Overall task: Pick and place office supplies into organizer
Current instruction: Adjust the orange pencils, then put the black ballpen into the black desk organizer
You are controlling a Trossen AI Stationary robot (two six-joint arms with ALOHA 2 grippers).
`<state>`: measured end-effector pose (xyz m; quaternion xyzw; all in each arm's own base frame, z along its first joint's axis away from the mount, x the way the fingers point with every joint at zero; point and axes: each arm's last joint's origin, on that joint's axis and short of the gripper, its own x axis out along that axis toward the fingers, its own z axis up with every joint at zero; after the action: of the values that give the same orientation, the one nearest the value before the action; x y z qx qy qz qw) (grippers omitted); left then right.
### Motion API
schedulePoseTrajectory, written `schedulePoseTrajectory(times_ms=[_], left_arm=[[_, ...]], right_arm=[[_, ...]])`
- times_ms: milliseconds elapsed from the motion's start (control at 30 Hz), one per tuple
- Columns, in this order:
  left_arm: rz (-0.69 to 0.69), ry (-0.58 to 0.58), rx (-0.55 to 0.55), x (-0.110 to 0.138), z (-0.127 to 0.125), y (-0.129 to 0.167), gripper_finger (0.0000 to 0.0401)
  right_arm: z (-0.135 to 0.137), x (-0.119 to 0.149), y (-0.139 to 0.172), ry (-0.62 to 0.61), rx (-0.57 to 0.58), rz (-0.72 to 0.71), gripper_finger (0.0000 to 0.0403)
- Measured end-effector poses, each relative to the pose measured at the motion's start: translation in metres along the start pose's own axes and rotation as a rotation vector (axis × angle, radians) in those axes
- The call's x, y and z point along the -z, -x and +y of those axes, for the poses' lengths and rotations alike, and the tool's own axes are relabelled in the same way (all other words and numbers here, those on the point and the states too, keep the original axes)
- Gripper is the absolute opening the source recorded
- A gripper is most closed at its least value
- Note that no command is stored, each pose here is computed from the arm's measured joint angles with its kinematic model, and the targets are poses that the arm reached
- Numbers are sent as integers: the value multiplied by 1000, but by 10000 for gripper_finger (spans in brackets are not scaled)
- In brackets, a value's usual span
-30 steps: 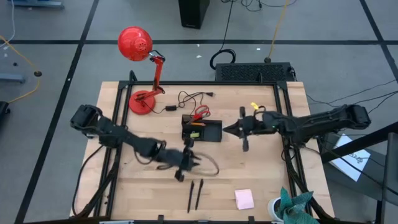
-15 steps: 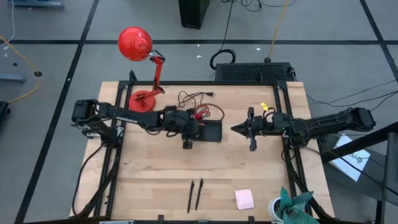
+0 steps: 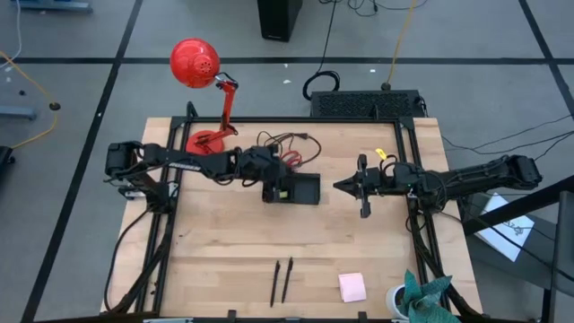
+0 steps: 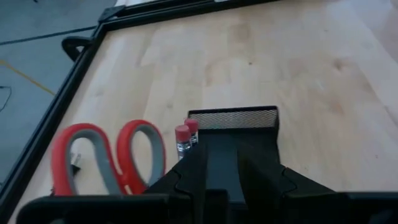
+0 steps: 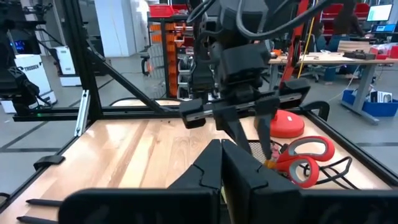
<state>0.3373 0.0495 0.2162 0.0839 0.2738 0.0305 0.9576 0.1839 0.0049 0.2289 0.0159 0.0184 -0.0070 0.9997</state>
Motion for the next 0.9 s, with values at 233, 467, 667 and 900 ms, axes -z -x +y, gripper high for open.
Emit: schedulePoseTrajectory(times_ms=[233,467,667,900], left_arm=[[9,21,-48,2,9,0,97],[19,41,-61,4,15,1,97],[-57,-84,-30,-15,0,18,97],[-133,-50,104,-50,-41,86,97]], right_arm=[[0,0,0,0,2,0,0],[0,0,0,0,3,-1,0],[0,0,0,0,3,0,0],[0,3,0,-5,3,34,0]])
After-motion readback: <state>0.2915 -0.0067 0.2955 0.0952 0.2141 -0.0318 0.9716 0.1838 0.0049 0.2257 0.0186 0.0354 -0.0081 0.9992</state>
